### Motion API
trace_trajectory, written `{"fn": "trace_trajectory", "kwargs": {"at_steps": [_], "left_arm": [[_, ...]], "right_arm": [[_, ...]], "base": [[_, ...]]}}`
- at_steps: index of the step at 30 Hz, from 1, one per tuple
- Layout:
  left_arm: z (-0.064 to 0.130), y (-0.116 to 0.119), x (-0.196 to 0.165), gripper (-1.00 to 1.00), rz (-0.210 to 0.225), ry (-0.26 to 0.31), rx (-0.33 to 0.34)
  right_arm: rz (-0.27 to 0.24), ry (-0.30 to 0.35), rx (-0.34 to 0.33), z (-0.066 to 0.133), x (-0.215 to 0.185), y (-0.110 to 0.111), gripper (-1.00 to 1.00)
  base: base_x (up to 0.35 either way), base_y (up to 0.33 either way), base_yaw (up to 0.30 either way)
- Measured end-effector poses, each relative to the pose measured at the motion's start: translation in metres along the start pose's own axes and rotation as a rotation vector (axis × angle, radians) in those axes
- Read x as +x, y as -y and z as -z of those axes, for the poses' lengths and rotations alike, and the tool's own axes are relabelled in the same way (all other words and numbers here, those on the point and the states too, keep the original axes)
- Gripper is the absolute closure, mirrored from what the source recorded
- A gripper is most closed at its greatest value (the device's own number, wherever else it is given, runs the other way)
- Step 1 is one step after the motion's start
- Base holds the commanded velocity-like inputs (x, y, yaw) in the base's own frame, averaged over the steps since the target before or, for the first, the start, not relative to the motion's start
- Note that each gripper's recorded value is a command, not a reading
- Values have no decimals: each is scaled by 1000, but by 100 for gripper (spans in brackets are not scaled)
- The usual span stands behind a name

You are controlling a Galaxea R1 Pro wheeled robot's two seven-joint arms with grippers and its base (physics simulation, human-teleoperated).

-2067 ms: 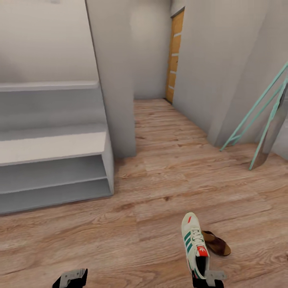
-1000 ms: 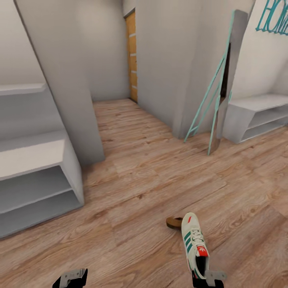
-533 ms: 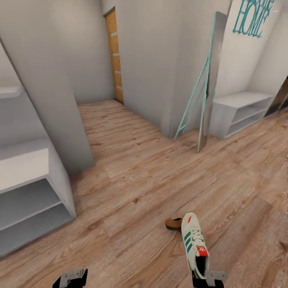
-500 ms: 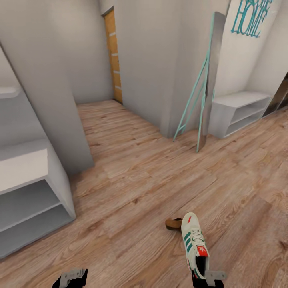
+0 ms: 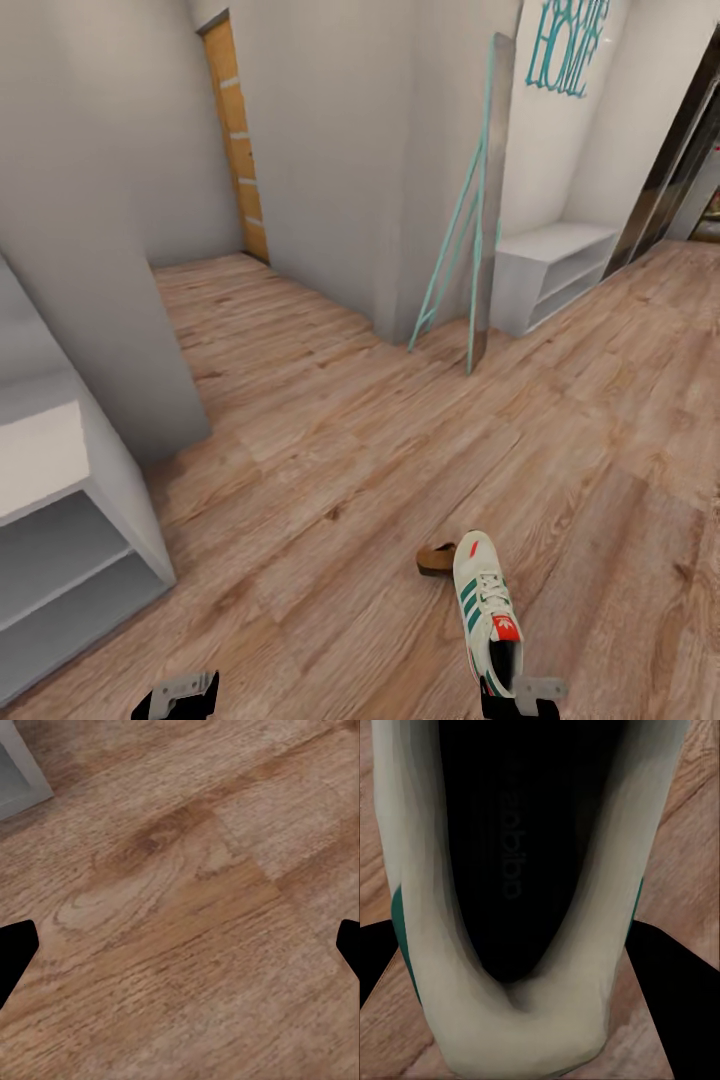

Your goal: Pick up the two gym shoes and the two sandals from the corridor floor and place them onto the hallstand (shoe rack) in the corridor, making sure they are on the rack and not on the floor. Arrange them so the two gym shoes are next to each other and the two sandals are next to each other.

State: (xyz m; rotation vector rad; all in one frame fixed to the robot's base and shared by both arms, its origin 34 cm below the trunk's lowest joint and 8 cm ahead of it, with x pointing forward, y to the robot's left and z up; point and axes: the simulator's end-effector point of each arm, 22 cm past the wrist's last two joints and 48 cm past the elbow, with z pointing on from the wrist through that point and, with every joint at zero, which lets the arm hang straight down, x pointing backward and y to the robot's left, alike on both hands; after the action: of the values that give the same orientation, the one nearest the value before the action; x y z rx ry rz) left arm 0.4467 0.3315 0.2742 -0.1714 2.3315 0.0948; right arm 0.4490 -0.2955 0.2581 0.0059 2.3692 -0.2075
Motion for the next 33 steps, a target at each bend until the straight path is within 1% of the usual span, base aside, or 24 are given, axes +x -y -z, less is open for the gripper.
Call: {"fn": "trace_trajectory", "kwargs": {"at_steps": [8, 12, 33], "left_arm": [[0, 0, 0, -100, 0, 0, 0], [0, 0, 0, -100, 1, 0, 0], [0, 0, 0, -100, 1, 0, 0]], "right_arm": [[0, 0, 0, 0, 0, 0, 100], [0, 0, 0, 0, 0, 0, 100], [-2, 0, 4, 0, 0, 1, 100]], "base": [[3, 292, -265], [0, 162, -265], [0, 13, -265]]}}
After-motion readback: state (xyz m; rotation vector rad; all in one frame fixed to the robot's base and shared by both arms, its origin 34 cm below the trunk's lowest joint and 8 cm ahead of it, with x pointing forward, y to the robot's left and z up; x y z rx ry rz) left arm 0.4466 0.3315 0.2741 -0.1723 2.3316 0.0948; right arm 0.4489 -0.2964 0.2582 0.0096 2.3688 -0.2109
